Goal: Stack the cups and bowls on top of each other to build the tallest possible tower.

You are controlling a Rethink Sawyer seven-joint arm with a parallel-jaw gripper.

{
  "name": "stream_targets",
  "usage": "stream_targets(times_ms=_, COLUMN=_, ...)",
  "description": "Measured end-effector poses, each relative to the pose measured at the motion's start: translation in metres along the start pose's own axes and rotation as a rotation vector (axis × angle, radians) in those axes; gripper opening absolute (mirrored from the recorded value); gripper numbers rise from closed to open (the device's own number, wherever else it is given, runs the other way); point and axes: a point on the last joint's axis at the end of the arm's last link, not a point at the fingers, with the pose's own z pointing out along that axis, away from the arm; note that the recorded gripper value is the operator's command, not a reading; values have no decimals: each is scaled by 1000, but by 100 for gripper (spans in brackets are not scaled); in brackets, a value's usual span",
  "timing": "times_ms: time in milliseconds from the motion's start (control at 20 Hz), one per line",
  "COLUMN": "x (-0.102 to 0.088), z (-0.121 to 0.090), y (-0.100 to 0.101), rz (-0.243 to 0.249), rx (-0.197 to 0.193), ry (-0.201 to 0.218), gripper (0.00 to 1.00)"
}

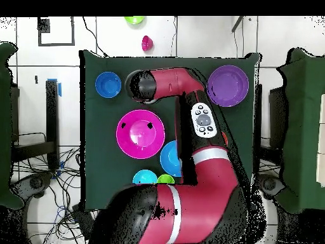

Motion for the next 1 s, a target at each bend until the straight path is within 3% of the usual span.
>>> stream_targets(times_ms=250, x=-10, z=24, y=-9, rz=81, rx=-1, ry=-12, gripper=100)
stream_targets(times_ms=450, x=-7, z=32, y=-25, rz=99, rx=20, ry=-11, gripper=100)
stream_targets(times_ms=800, x=-6, z=26, y=-47, rz=118, rx=53, ry=-30, gripper=100)
stream_targets(times_ms=1000, x=-7, z=12, y=-54, rz=127, rx=67, ry=-30, gripper=100)
